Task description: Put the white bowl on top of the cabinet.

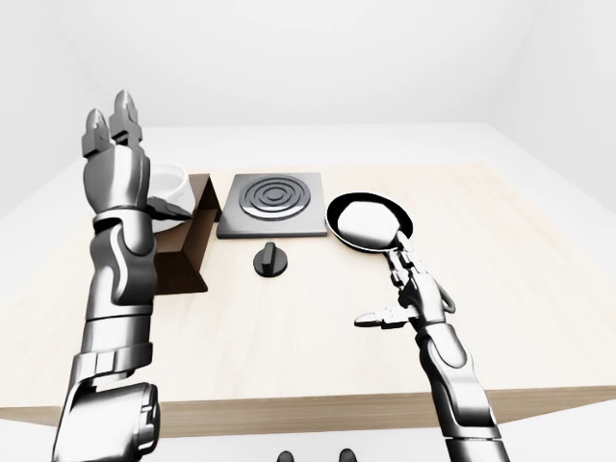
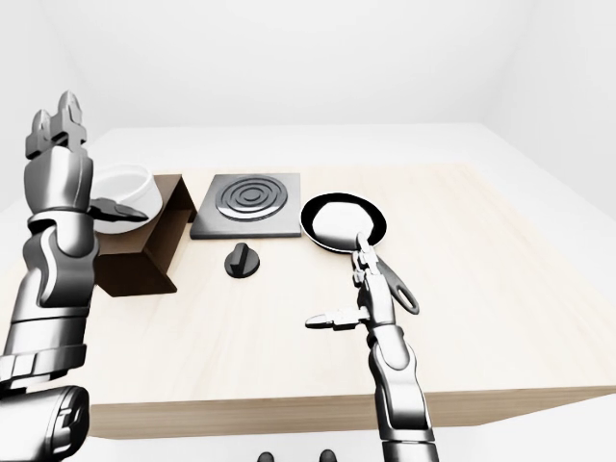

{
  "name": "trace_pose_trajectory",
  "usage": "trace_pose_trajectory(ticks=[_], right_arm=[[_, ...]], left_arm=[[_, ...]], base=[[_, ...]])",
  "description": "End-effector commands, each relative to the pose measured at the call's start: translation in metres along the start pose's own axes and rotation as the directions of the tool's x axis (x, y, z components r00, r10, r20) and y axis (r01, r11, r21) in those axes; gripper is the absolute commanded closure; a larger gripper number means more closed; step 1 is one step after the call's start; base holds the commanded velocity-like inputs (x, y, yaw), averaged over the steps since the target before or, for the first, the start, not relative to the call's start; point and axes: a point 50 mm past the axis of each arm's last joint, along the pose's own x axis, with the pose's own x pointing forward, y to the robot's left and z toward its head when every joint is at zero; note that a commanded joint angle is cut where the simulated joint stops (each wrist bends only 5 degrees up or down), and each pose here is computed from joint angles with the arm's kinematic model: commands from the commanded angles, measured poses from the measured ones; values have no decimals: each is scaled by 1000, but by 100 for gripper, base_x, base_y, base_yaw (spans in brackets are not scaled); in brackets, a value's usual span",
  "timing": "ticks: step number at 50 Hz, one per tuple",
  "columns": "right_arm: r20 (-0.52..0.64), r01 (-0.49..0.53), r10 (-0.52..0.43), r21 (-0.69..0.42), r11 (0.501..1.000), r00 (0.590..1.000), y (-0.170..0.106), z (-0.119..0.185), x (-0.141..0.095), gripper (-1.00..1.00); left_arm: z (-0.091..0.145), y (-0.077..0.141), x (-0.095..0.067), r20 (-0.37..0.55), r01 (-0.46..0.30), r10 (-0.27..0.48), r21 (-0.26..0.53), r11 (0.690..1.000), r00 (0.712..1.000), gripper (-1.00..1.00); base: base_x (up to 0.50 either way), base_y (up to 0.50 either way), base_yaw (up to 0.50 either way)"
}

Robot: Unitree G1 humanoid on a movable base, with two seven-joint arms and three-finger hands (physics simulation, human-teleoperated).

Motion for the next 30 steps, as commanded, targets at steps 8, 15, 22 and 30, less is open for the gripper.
trace_pose_trajectory(ticks=[8, 15, 22, 30], right_arm=[[-8, 3, -3, -1, 1000, 1000, 0, -2, 1, -100], [-2, 4, -4, -1, 1000, 1000, -1, 0, 1, -100], [-1, 12, -12, 1, 1000, 1000, -3, 0, 4, -100], [-9, 14, -14, 0, 1000, 1000, -2, -1, 6, -100]], left_arm=[[50, 45, -45, 217, -85, 73, 47, 995, 973, -100], [74, 57, -64, 298, -127, 135, -47, 991, 945, -100], [88, 49, -86, 328, -77, 123, -149, 986, 937, -100], [92, 38, -103, 322, -2, 87, -255, 967, 943, -100]], base=[[0, 0, 0], [0, 0, 0], [0, 0, 0], [0, 0, 0]])
